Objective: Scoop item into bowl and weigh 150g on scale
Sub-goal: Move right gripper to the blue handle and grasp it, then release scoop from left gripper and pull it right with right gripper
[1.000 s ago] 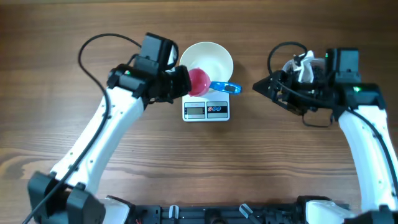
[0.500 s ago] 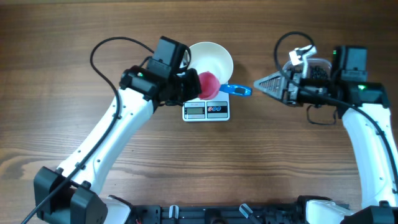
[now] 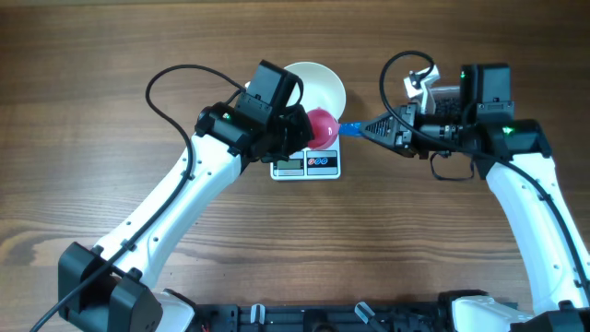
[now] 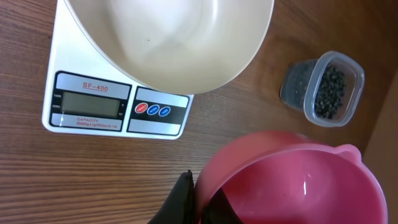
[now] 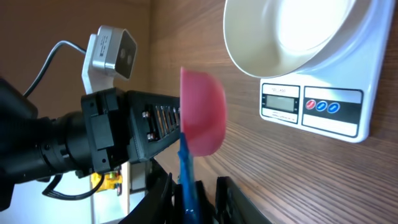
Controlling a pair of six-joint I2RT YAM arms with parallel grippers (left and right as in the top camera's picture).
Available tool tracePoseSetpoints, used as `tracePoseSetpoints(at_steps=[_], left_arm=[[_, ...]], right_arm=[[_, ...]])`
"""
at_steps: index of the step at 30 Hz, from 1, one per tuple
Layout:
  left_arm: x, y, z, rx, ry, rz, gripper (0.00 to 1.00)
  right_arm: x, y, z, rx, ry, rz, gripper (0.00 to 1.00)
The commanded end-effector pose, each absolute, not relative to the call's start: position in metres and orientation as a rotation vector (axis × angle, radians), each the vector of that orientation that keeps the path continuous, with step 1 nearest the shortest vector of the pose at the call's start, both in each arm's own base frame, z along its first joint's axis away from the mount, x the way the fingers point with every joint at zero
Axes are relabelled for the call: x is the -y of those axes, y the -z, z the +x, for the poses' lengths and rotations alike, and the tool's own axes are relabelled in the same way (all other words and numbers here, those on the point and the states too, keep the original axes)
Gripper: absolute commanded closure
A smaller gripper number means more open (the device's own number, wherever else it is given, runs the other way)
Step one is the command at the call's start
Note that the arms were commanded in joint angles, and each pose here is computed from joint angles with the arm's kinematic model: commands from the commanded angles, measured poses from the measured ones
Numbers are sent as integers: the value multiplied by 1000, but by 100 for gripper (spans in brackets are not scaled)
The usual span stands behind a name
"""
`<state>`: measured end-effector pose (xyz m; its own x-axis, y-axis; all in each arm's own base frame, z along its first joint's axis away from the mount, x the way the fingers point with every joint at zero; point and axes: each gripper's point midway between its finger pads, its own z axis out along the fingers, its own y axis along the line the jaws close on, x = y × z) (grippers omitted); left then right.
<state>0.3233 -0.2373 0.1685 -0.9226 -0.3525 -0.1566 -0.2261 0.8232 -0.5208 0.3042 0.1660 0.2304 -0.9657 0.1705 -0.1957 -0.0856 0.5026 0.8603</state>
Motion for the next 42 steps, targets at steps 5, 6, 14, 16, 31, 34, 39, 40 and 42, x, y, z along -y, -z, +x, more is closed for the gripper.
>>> tracePoseSetpoints(at_steps=[5,6,14,16,31,34,39,40,42], left_arm=[[239,-165,323,-2767,743,-509,96],[240,-165,322,-2768,744,-505,96],[238,-163,319,-2783,732,-507,96],[239,-163,319,-2783,731,-501,96],[241,-166,325,-2756,726,-351,96],[242,-167,325,-2754,729,-350,96],[242,-167,325,-2755,736,-376,96],[242,-167,325,-2755,738,-387,96],[242,-167,325,-2755,741,-397,96]], right_arm=[[-174,-249,303,-2432,-1490,-5,74],[-174,-249,303,-2430,-1492,-2,74],[-174,-252,306,-2415,-1496,-1,79],[-174,-252,306,-2416,-1496,0,79],[-174,-253,309,-2403,-1489,-6,78],[-174,-253,309,-2404,-1490,-4,78],[-174,-253,309,-2408,-1496,11,78],[-174,-253,309,-2409,-1497,16,79],[-174,-253,309,-2408,-1497,15,78]])
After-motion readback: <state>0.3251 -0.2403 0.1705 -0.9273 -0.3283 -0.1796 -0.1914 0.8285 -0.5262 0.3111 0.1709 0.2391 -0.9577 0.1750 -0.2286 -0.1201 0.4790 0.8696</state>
